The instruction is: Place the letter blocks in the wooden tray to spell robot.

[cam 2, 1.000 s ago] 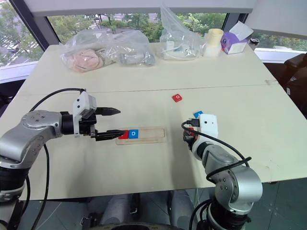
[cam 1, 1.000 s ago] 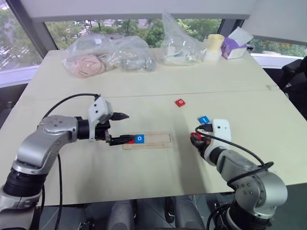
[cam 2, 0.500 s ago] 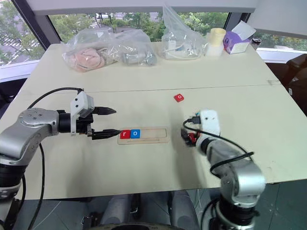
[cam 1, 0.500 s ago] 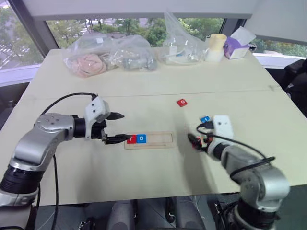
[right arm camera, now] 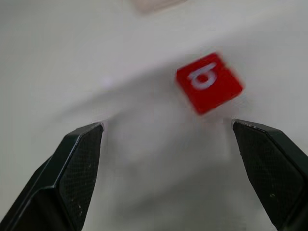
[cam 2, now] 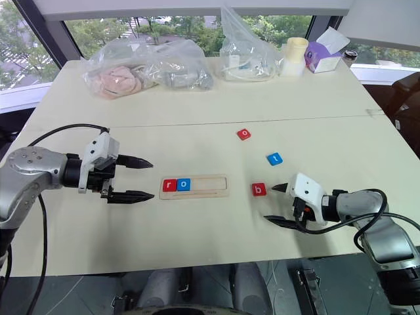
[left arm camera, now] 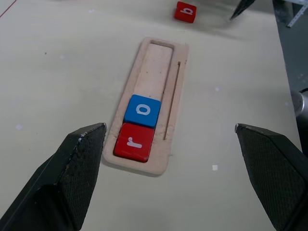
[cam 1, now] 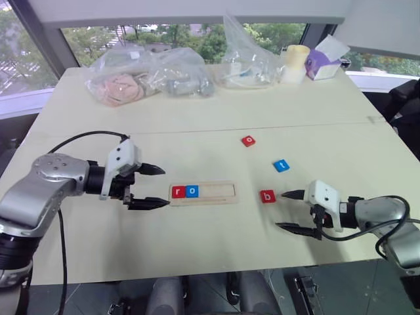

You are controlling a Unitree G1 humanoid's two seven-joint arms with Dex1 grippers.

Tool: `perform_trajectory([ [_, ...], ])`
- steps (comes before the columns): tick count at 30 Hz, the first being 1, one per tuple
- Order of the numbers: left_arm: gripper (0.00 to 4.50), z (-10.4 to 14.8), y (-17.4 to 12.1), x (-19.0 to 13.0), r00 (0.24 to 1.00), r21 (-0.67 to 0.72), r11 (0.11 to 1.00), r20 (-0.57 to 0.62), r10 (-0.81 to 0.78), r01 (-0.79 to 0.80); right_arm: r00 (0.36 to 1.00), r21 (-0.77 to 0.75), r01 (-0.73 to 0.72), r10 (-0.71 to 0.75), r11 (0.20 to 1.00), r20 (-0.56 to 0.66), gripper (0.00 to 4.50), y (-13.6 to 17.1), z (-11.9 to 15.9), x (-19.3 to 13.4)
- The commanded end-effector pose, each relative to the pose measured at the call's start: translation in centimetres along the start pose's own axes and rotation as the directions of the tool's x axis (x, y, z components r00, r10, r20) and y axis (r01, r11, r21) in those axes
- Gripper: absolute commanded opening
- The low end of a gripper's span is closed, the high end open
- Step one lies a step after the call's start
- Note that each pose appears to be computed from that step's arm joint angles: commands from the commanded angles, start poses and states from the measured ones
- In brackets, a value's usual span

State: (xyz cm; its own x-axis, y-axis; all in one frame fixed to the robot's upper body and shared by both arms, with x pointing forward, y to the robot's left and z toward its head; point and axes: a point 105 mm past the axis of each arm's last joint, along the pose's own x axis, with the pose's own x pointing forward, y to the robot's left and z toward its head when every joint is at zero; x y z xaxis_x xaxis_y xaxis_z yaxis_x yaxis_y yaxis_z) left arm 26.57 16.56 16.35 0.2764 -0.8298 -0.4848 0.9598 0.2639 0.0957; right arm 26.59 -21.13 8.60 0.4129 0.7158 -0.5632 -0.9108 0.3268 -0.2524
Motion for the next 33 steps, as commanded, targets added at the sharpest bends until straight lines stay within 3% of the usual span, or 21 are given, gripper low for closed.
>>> perform_trajectory([
  [1, 4.50, 0.6, -0.5, -0.4, 0.999, 0.030, 0.999, 0.007, 0.035, -0.035, 1.000, -0.077, 0.007, -0.005, 0.997, 0.019, 4.37, -1.3, -0.1, 0.4],
  [8, 4.50, 0.1, -1.3, -0.7, 0.998, 0.003, 0.998, 0.000, 0.059, -0.059, 0.998, -0.081, -0.018, 0.023, 0.997, 0.058, 4.37, -2.9, -0.4, 2.0],
  [15, 4.50, -0.4, -1.6, -1.2, 0.996, -0.020, 0.996, -0.009, 0.086, -0.086, 0.992, -0.111, -0.053, 0.065, 0.992, 0.108, 1.13, -3.1, 0.6, 2.5],
  [18, 4.50, -0.6, -1.5, -1.2, 0.996, -0.026, 0.995, -0.011, 0.094, -0.094, 0.989, -0.128, -0.071, 0.086, 0.989, 0.119, 1.14, -2.8, 2.2, 2.6],
  [25, 4.50, -0.7, -1.2, -1.2, 0.996, -0.029, 0.995, -0.017, 0.092, -0.092, 0.954, -0.175, -0.162, 0.199, 0.971, 0.224, 1.14, -1.9, 11.2, 5.0],
  [33, 4.50, -1.3, -1.5, -1.4, 0.993, -0.046, 0.992, -0.032, 0.114, -0.115, 0.961, -0.223, -0.227, 0.255, 0.948, 0.106, 1.14, -0.5, 12.1, 9.9],
])
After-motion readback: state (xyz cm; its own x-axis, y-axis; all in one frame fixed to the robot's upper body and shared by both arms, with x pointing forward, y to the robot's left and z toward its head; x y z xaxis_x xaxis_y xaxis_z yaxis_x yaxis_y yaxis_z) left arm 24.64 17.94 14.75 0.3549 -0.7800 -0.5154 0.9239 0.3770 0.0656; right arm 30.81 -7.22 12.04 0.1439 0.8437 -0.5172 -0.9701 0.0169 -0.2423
